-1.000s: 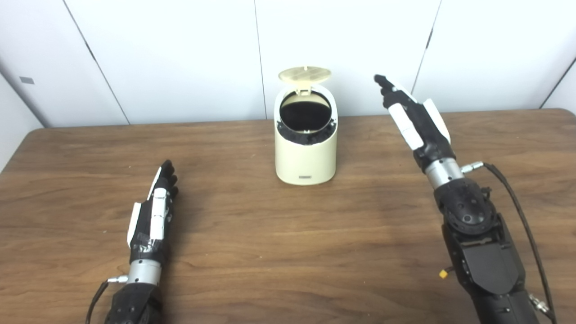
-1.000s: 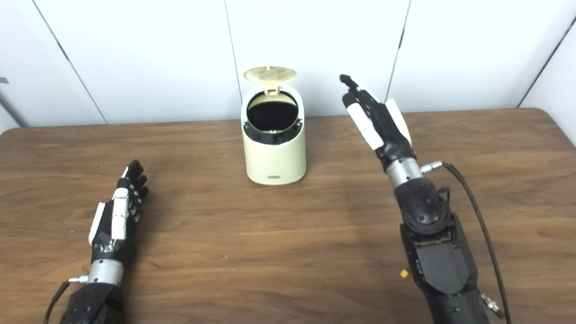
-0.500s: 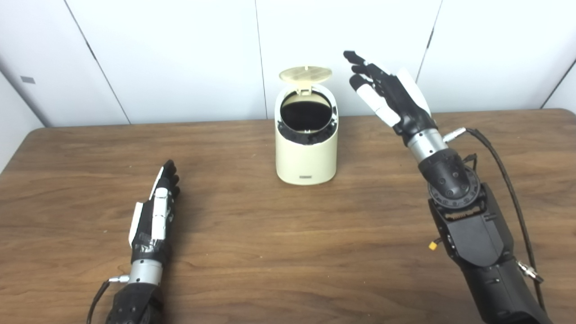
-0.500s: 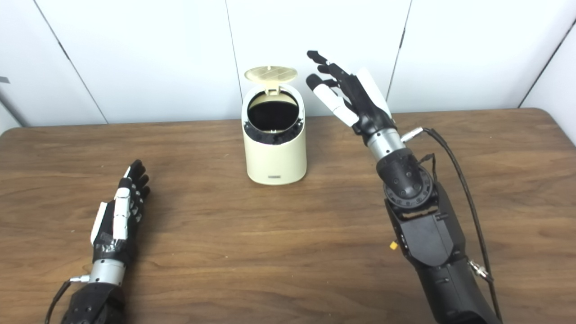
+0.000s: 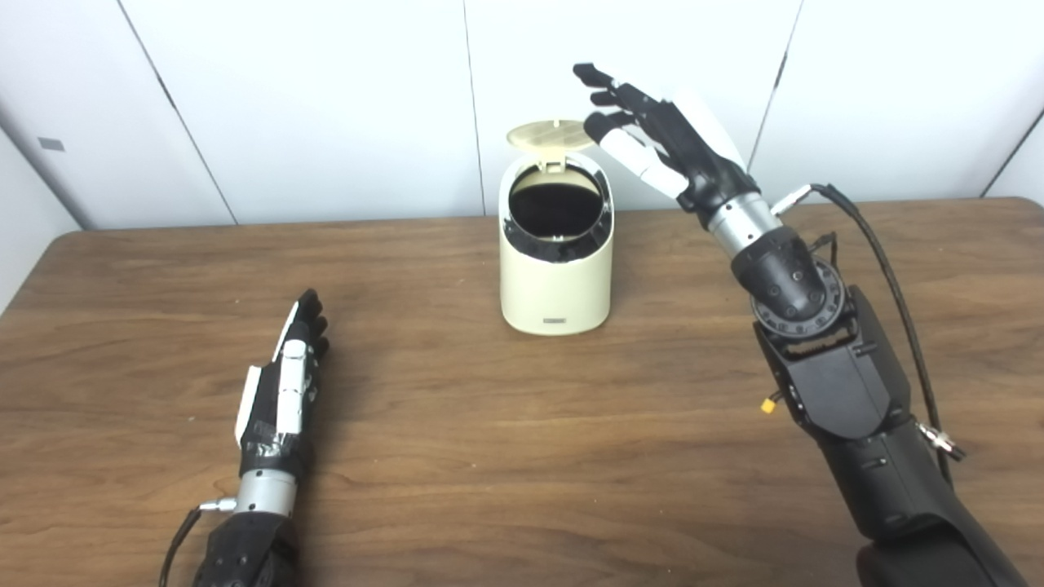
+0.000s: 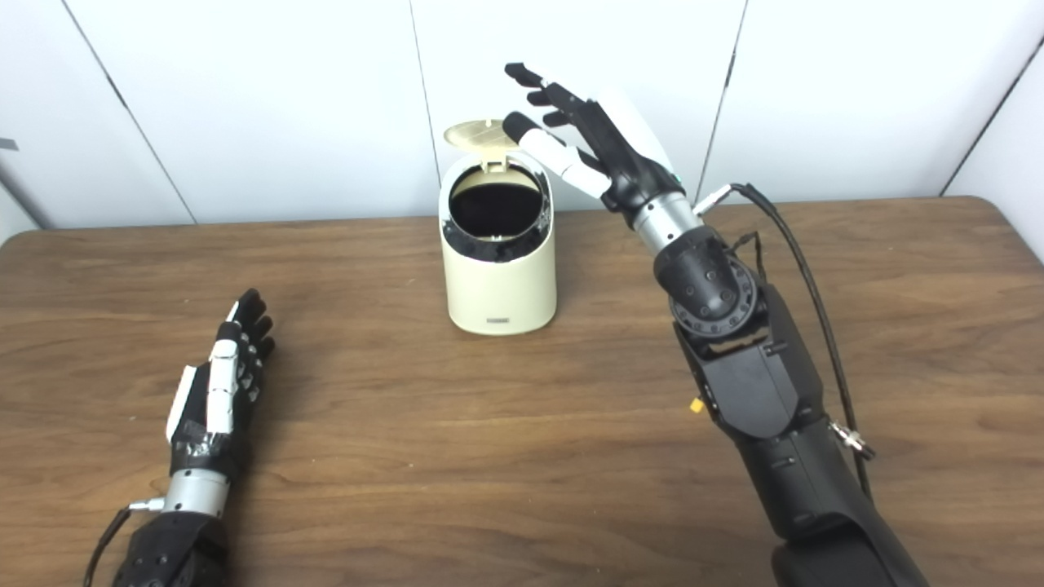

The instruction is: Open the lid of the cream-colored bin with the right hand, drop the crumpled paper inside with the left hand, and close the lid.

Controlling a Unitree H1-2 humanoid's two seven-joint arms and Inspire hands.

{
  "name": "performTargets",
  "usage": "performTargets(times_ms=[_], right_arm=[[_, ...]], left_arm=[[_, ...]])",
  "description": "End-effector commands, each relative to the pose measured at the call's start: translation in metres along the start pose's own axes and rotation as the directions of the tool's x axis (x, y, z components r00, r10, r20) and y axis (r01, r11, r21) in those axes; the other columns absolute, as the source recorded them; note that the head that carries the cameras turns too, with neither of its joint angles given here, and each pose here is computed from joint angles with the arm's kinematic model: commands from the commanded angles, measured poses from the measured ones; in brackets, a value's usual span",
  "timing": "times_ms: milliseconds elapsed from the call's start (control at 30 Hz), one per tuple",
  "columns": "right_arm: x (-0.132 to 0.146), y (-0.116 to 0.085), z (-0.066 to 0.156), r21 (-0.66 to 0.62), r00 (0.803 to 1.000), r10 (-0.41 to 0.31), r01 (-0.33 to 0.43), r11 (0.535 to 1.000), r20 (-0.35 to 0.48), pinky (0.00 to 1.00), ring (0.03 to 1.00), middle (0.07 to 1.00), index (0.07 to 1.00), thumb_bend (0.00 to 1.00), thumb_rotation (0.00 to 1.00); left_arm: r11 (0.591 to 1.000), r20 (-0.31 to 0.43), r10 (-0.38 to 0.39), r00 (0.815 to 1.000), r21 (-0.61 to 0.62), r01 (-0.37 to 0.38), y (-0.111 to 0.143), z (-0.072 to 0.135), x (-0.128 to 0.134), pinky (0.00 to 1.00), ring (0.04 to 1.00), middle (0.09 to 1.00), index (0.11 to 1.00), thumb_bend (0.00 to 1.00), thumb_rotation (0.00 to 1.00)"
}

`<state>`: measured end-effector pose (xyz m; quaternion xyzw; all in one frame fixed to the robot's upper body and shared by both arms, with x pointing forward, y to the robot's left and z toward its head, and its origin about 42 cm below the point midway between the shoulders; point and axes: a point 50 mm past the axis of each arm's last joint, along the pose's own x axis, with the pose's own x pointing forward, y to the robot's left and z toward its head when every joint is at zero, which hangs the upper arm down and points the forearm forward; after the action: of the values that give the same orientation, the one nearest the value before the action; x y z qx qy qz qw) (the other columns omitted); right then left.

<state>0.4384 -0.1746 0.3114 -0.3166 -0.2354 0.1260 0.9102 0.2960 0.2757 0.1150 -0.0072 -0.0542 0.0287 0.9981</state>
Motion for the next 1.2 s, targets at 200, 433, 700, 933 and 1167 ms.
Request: performTargets(times_ms=[200, 433, 700, 933, 1167], right_arm=[[0.012, -0.002, 0.022, -0.110, 0.998, 0.021, -0.015, 0.994, 0.057, 0.87, 0.911, 0.905, 0.872, 0.60, 1.00], [-0.002, 0.000, 0.020, -0.134, 0.998, 0.052, -0.048, 0.990, 0.023, 0.89, 0.937, 0.910, 0.868, 0.60, 1.00], [-0.015, -0.004, 0.014, -0.126, 0.996, 0.087, -0.087, 0.988, -0.003, 0.94, 0.974, 0.932, 0.877, 0.57, 1.00], [-0.027, -0.008, 0.006, -0.142, 0.994, 0.105, -0.108, 0.984, -0.025, 0.94, 0.980, 0.933, 0.884, 0.55, 1.00], [-0.035, -0.006, -0.001, -0.139, 0.993, 0.108, -0.112, 0.984, -0.036, 0.93, 0.979, 0.922, 0.879, 0.54, 1.00]], left_arm=[[1.000, -0.027, -0.005, 1.000, -0.024, 0.004, -0.009, -0.013, -0.008, 1.00, 1.000, 1.000, 1.000, 0.48, 0.99], [1.000, -0.027, -0.006, 1.000, -0.027, 0.005, -0.010, -0.012, -0.008, 1.00, 1.000, 1.000, 1.000, 0.46, 1.00], [1.000, -0.028, -0.003, 1.000, -0.025, 0.003, -0.011, -0.012, -0.007, 1.00, 1.000, 1.000, 1.000, 0.49, 0.99], [0.999, -0.027, -0.004, 1.000, -0.034, 0.004, -0.013, -0.010, -0.006, 1.00, 1.000, 1.000, 1.000, 0.46, 1.00], [1.000, -0.017, -0.005, 1.000, -0.014, 0.005, -0.013, -0.009, -0.006, 1.00, 1.000, 1.000, 1.000, 0.47, 1.00]])
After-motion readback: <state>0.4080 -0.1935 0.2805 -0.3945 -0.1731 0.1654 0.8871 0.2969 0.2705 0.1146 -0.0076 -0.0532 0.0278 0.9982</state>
